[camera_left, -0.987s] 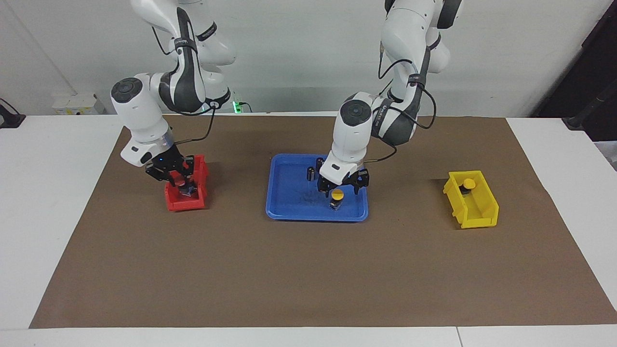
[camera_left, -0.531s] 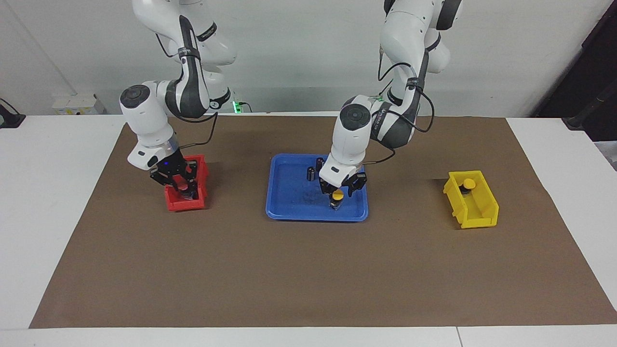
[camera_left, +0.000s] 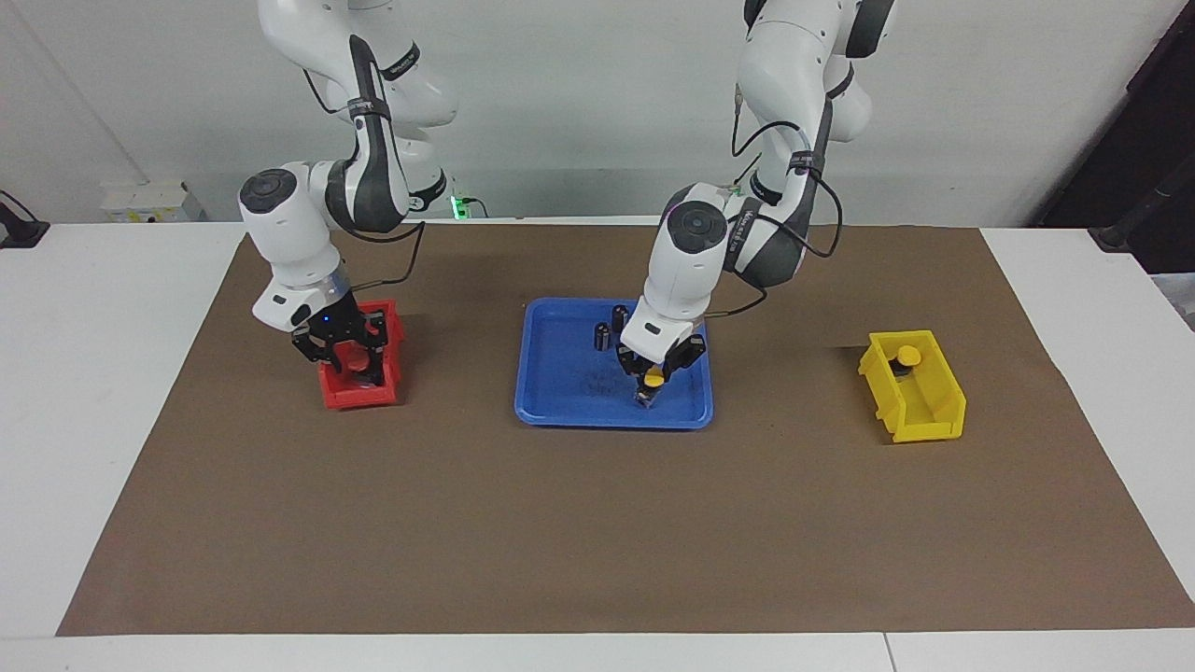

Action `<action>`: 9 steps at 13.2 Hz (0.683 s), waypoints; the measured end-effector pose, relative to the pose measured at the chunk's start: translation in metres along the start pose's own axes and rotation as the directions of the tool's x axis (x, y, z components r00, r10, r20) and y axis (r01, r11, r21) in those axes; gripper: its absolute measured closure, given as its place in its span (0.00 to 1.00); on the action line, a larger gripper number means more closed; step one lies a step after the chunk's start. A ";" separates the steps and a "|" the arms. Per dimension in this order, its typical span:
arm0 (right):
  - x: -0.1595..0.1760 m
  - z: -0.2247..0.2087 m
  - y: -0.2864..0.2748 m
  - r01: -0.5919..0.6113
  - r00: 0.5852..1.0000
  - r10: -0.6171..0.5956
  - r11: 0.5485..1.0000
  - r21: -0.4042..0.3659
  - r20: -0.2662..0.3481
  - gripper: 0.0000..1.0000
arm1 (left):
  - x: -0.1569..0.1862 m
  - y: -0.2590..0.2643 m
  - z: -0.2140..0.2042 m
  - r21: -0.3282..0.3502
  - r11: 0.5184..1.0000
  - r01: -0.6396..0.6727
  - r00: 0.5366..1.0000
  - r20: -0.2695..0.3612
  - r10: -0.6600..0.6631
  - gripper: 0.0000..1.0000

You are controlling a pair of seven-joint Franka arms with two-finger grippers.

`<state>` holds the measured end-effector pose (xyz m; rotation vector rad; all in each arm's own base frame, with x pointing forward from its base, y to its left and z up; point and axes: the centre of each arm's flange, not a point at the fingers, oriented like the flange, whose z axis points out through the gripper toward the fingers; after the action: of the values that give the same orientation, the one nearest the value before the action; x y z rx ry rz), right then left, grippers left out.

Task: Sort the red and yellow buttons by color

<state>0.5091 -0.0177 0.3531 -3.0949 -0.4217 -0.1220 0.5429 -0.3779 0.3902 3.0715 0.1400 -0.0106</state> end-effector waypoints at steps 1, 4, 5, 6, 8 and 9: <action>0.007 -0.013 0.001 0.002 1.000 -0.002 1.000 0.009 0.022 0.30 | 0.017 -0.020 -0.020 0.007 1.000 0.018 1.000 0.008 -0.018 0.59; 0.032 -0.069 0.006 0.007 0.999 -0.009 1.000 0.025 0.054 0.19 | 0.084 -0.153 -0.089 0.025 0.999 -0.027 0.998 0.065 0.026 0.59; 0.038 -0.091 0.007 0.009 0.998 -0.011 1.000 0.030 0.062 0.19 | 0.100 -0.207 -0.108 0.026 0.998 -0.051 0.996 0.077 0.049 0.59; 0.042 -0.114 0.007 0.011 0.998 -0.014 0.999 0.034 0.069 0.12 | 0.110 -0.251 -0.119 0.039 0.995 -0.088 0.993 0.084 0.085 0.59; 0.045 -0.160 0.007 0.010 0.996 -0.013 0.999 0.040 0.086 0.00 | 0.121 -0.308 -0.126 0.084 0.969 -0.235 0.969 0.096 0.226 0.59; 0.043 -0.180 0.007 -0.002 0.995 -0.002 0.999 0.044 0.099 0.00 | 0.123 -0.325 -0.124 0.087 0.947 -0.308 0.948 0.109 0.298 0.59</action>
<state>0.5390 -0.0171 0.5357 -3.0664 -0.4213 0.0406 0.6365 -0.0353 0.4914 3.1498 -0.3503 -0.1522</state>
